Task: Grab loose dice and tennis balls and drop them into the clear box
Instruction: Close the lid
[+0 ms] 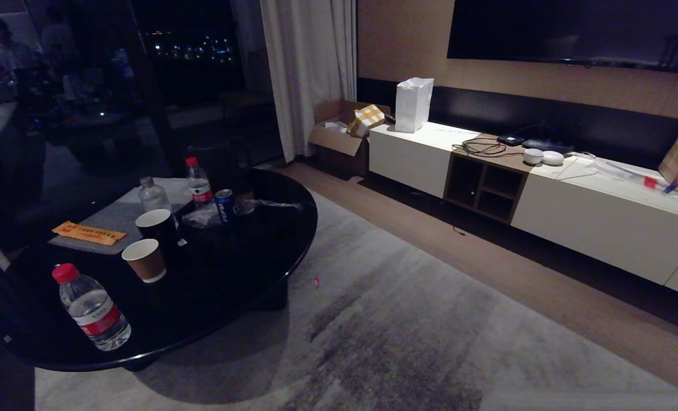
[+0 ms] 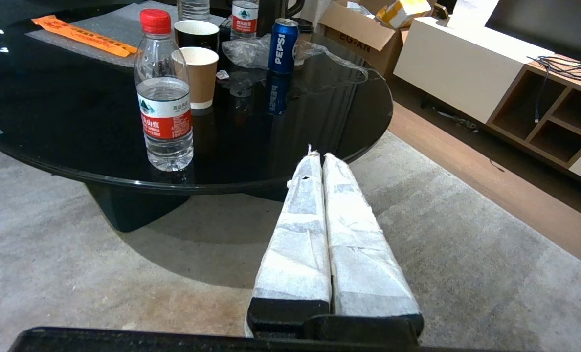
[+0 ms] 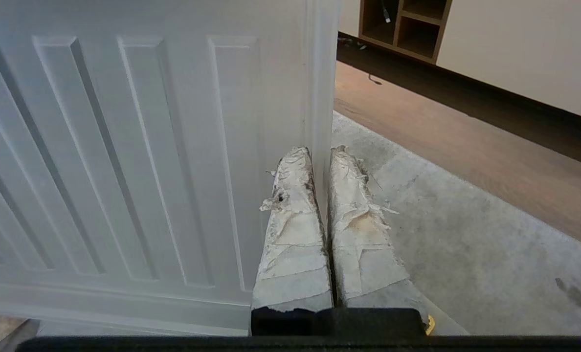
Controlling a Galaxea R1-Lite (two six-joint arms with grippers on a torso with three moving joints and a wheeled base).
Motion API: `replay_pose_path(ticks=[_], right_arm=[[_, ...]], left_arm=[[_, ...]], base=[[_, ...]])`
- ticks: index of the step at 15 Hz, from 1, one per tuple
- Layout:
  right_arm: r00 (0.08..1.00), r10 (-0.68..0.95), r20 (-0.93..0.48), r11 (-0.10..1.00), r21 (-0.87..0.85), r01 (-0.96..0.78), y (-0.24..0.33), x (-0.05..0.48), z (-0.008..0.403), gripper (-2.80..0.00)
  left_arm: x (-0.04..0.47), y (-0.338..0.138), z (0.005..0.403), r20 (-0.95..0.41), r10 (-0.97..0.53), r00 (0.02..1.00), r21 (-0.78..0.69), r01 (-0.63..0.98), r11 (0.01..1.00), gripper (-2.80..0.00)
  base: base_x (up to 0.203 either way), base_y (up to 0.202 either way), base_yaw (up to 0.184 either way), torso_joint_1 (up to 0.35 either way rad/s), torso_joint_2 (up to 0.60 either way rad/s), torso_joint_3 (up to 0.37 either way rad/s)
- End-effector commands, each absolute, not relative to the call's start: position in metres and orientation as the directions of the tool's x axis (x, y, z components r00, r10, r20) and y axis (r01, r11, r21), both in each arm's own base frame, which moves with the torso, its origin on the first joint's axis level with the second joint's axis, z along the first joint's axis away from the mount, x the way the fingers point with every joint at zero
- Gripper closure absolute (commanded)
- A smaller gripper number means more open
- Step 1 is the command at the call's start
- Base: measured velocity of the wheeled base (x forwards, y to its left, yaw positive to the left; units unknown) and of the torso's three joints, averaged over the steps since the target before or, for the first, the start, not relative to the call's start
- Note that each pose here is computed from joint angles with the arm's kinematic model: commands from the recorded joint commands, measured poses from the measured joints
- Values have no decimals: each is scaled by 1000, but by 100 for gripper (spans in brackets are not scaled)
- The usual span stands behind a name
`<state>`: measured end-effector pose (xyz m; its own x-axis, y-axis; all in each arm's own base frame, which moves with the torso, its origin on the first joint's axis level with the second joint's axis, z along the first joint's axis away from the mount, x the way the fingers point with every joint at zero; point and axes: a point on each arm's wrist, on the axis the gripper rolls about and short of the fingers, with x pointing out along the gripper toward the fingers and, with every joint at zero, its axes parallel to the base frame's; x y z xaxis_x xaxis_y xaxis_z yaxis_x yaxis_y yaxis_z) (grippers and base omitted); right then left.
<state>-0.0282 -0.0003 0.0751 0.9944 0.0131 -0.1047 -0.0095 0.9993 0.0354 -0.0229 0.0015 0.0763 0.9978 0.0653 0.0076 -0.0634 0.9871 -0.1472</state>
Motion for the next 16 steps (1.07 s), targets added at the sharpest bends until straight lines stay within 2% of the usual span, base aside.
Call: replay_pose_path(ticks=[1,5,16], right_arm=[[994,14,-107,999,37,-10,0,-28,75,0],[994,14,-107,999,38,-10,0,-28,75,0],[994,14,-107,999,38,-10,0,-28,75,0]], left_arm=[[-23,1,76,6,66,998,-149,-64,987,0],[-23,1,76,6,66,998,-149,-64,987,0],[-23,1,76,5,66,998,-149,-65,987,0]], base=[[0,0,0,0,0,0],[-1,0,19,1,0,1],[0,-8,161,1,1,3]])
